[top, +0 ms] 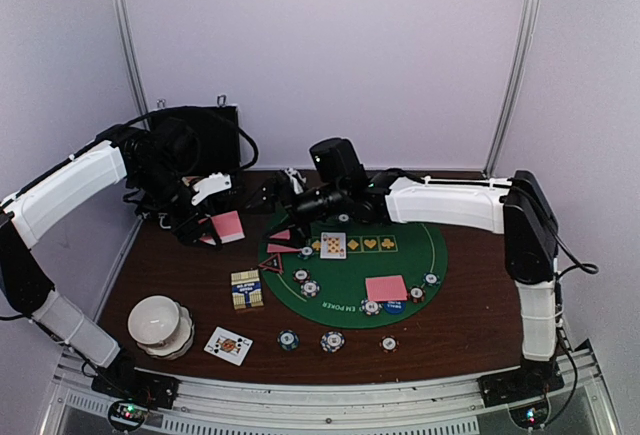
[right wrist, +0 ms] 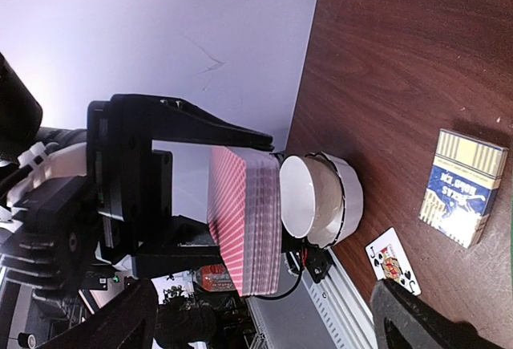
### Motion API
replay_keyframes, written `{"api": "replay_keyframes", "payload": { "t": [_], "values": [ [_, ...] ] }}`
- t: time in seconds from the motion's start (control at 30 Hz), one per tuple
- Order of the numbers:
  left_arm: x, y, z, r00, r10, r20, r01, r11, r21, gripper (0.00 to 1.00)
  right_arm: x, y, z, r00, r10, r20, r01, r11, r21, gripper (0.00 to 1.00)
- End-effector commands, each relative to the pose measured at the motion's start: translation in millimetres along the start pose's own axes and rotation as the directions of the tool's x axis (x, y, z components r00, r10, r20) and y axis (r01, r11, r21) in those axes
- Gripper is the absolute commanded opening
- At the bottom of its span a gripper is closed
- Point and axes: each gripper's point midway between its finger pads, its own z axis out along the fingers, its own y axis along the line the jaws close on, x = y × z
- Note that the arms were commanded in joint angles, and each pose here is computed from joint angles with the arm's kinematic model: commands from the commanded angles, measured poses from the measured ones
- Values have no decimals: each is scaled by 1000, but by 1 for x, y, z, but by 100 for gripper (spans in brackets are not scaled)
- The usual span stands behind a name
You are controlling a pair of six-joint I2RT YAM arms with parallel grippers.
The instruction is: Distribute texas hold em gaming equipment
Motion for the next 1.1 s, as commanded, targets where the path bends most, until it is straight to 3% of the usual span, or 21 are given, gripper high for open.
{"api": "replay_keyframes", "payload": {
  "t": [0.0, 0.67, 1.07],
  "values": [
    [-8, 0, -7, 999, 16, 41, -16, 1000, -2, 0, 10, 14, 17, 998, -15, -59, 12, 998, -59, 95],
    [-13, -2, -11, 998, 16, 63, -16, 1000, 5, 0, 11, 2, 57, 994, 23, -107, -27, 999, -40, 88],
    [-15, -2, -12, 997, 16, 69, -17, 1000, 6, 0, -9, 1, 66, 997, 64, -47, -69, 992, -107, 86]
  ]
}}
